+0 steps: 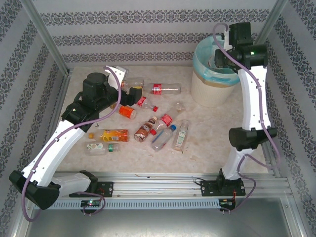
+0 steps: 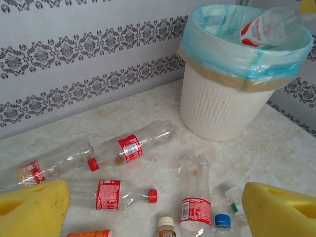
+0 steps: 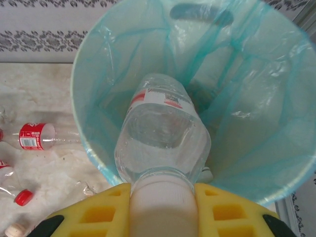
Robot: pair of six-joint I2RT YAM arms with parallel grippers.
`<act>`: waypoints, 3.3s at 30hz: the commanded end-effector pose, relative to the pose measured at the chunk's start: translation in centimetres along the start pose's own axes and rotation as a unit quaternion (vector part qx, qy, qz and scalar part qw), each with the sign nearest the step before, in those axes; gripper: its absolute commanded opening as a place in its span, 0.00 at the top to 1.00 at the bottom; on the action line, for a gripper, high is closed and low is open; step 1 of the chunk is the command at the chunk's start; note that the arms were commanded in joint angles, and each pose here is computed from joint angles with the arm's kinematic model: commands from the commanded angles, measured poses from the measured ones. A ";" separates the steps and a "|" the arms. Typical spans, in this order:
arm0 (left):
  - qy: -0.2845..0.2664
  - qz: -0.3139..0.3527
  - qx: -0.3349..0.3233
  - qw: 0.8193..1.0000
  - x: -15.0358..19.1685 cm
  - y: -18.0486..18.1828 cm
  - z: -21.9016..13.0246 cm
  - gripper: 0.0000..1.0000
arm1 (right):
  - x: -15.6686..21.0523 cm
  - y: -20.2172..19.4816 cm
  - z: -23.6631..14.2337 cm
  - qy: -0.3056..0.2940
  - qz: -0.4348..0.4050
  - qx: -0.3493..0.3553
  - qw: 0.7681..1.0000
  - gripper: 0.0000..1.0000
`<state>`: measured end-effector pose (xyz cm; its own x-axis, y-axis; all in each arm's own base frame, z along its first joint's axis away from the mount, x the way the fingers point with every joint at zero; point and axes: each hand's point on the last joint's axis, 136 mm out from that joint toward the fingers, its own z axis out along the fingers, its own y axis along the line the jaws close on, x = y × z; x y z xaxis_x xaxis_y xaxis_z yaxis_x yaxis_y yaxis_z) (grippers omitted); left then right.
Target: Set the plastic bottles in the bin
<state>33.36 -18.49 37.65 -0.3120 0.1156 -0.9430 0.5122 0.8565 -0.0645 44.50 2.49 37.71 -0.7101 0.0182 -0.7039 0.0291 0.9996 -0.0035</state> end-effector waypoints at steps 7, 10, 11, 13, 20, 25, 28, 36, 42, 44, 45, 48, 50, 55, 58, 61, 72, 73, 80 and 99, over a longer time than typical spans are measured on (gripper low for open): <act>-0.008 0.020 0.000 1.000 0.0 -0.3 -0.2 0.09 | 1.7 0.1 5.0 0.071 0.007 -0.016 0.997 0.99; -0.005 0.022 -0.003 1.000 0.4 -0.2 -0.1 0.09 | 1.9 -0.3 7.1 0.083 0.005 -0.017 0.996 0.97; -0.005 0.022 -0.003 1.000 0.4 -0.2 -0.1 0.09 | 2.2 -0.5 8.0 0.090 0.006 -0.019 0.996 0.96; -0.005 0.022 -0.004 1.000 0.6 -0.1 -0.1 0.08 | 2.7 -0.9 9.2 0.105 0.012 -0.022 0.994 0.93; -0.012 0.011 0.001 1.000 0.6 -0.3 -0.1 0.08 | 4.6 -1.0 13.3 0.149 0.035 -0.046 0.987 0.86; -0.013 0.007 0.001 1.000 0.6 -0.3 -0.1 0.08 | 4.3 -1.3 14.4 0.142 0.040 -0.046 0.988 0.68; -0.014 0.006 -0.002 1.000 0.5 -0.2 -0.2 0.08 | 3.8 -1.3 14.4 0.132 0.042 -0.047 0.989 0.58; -0.020 0.005 -0.007 1.000 0.2 -0.1 -0.5 0.08 | -1.1 -0.3 9.2 0.035 0.065 -0.084 0.994 0.43; -0.021 0.011 -0.011 1.000 0.2 0.1 -0.6 0.07 | -5.3 -0.1 2.4 -0.069 0.073 -0.099 0.990 0.36; -0.019 0.014 -0.013 1.000 0.3 0.1 -0.6 0.07 | -5.8 0.1 0.7 -0.087 0.073 -0.102 0.988 0.36; -0.017 0.017 -0.014 1.000 0.4 0.2 -0.6 0.07 | -6.0 0.3 -0.4 -0.096 0.073 -0.104 0.987 0.36; 0.005 0.034 -0.017 0.999 1.4 0.3 -0.1 0.07 | -6.1 1.4 -3.0 -0.114 0.061 -0.114 0.985 0.36; 0.038 0.048 -0.016 0.998 2.7 0.4 0.4 0.07 | -5.5 2.5 -4.1 -0.117 0.050 -0.123 0.984 0.36; 0.167 0.078 0.020 0.983 7.8 -0.3 1.8 0.08 | -3.3 7.7 -7.6 -0.153 -0.021 -0.178 0.972 0.38; 0.236 0.084 0.035 0.968 11.3 -0.5 2.3 0.09 | -0.9 10.7 -9.3 -0.193 -0.067 -0.213 0.956 0.38; 0.280 0.075 0.052 0.956 14.0 -1.3 3.1 0.12 | 2.2 12.5 -10.1 -0.230 -0.087 -0.243 0.938 0.35; 0.319 0.005 0.102 0.942 17.2 -5.5 12.4 0.16 | 6.2 10.4 -10.7 -0.268 -0.088 -0.191 0.940 0.33; 0.327 0.006 0.099 0.940 17.4 -5.7 13.5 0.16 | 6.1 10.2 -11.0 -0.274 -0.093 -0.185 0.939 0.33; 0.382 0.045 0.083 0.919 20.1 -7.5 20.2 0.15 | 5.8 9.1 -12.0 -0.298 -0.119 -0.156 0.934 0.30; 0.411 0.056 0.075 0.907 24.8 -8.2 29.2 0.32 | 6.4 8.5 -11.6 -0.295 -0.148 -0.133 0.935 0.27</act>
<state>44.66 -37.73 4.81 -0.7091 0.5777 -0.4044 0.6646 0.7391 -0.1097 31.79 11.29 40.16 -0.1783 -0.1864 -0.9662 -0.3438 0.9318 -0.1163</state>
